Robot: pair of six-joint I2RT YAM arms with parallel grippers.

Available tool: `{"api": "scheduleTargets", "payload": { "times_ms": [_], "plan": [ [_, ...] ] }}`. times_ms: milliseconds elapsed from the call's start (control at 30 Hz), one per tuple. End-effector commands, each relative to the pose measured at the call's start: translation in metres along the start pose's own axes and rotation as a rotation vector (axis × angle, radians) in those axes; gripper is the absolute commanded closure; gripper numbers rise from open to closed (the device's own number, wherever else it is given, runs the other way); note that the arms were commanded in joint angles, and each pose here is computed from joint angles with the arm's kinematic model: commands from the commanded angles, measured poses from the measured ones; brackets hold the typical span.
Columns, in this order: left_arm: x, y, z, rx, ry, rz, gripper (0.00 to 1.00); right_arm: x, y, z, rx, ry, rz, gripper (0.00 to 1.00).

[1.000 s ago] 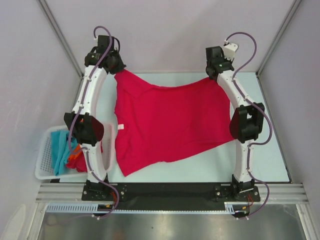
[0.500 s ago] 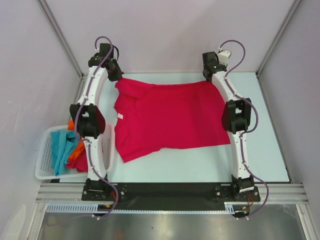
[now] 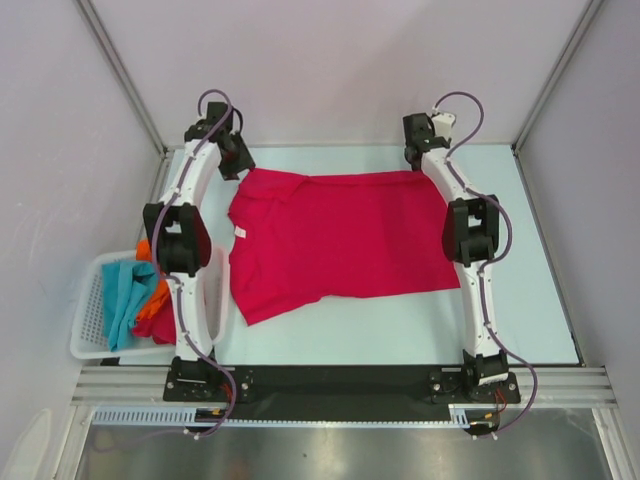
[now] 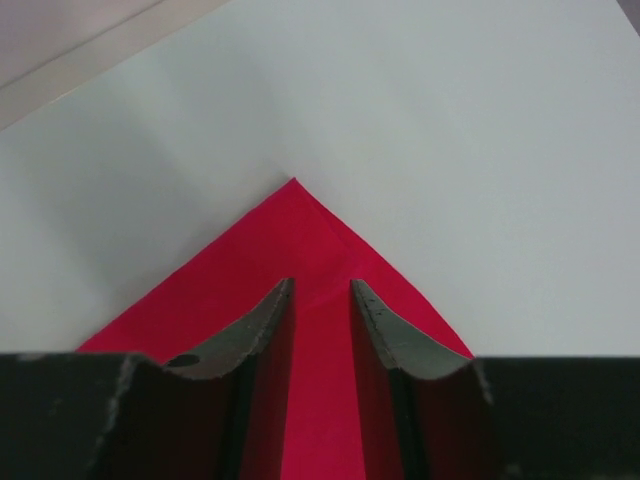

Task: Fold and stack the t-shirts
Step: Flatten out the tshirt

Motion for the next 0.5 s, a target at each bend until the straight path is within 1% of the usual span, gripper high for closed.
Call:
{"api": "scheduleTargets", "payload": {
  "times_ms": [0, 33, 67, 100, 133, 167, 200, 233, 267, 300, 333, 367, 400, 467],
  "plan": [
    [-0.032, 0.001, -0.012, 0.027, -0.008, -0.027, 0.5, -0.04, -0.003, 0.019, 0.013, -0.043, 0.042, 0.68],
    [-0.049, 0.0, -0.014, 0.03, -0.035, -0.041, 0.5, -0.043, -0.005, 0.014, 0.003, -0.036, 0.032, 0.68],
    [-0.053, -0.001, -0.022, 0.037, -0.033, -0.043, 0.5, -0.062, -0.009, 0.022, 0.016, -0.054, 0.052, 0.68],
    [-0.046, 0.0, -0.043, 0.052, -0.001, -0.041, 0.5, -0.06, -0.014, 0.001, -0.018, -0.021, 0.038, 0.69],
    [-0.064, -0.002, -0.047, 0.057, -0.029, -0.067, 0.5, -0.067, -0.018, -0.003, -0.005, -0.015, 0.042, 0.69],
    [-0.067, -0.002, -0.055, 0.063, -0.029, -0.072, 0.5, -0.081, -0.023, 0.001, 0.017, -0.019, 0.063, 0.69],
    [-0.072, -0.002, -0.073, 0.078, -0.015, -0.078, 0.5, -0.079, -0.034, -0.023, -0.008, 0.034, 0.048, 0.69],
    [-0.074, -0.002, -0.081, 0.078, -0.006, -0.086, 0.5, -0.083, -0.037, -0.032, 0.016, 0.078, 0.084, 0.69],
    [-0.07, 0.001, -0.101, 0.092, 0.031, -0.083, 0.5, -0.093, -0.044, -0.033, 0.044, 0.085, 0.106, 0.7],
    [-0.081, 0.001, -0.107, 0.093, 0.013, -0.098, 0.5, -0.096, -0.047, -0.041, 0.046, 0.106, 0.115, 0.71],
    [-0.082, 0.002, -0.115, 0.094, 0.021, -0.104, 0.5, -0.096, -0.057, -0.067, 0.016, 0.157, 0.097, 0.71],
    [-0.079, 0.004, -0.133, 0.106, 0.051, -0.106, 0.5, -0.1, -0.06, -0.072, 0.014, 0.157, 0.102, 0.71],
    [-0.09, 0.005, -0.137, 0.108, 0.031, -0.127, 0.5, -0.111, -0.061, -0.076, 0.0, 0.152, 0.117, 0.71],
    [-0.093, 0.007, -0.155, 0.119, 0.048, -0.127, 0.5, -0.118, -0.069, -0.094, -0.043, 0.172, 0.09, 0.72]
  ]
}}
Point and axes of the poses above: each gripper's point midway between its finger pads, its own x axis out along the fingers, its own y axis along the line the jaws close on, z = x × y, the point moved 10 cm from there along -x, back along the fingers, and after that the axes turned 4 degrees about x, right-handed, at the moved point
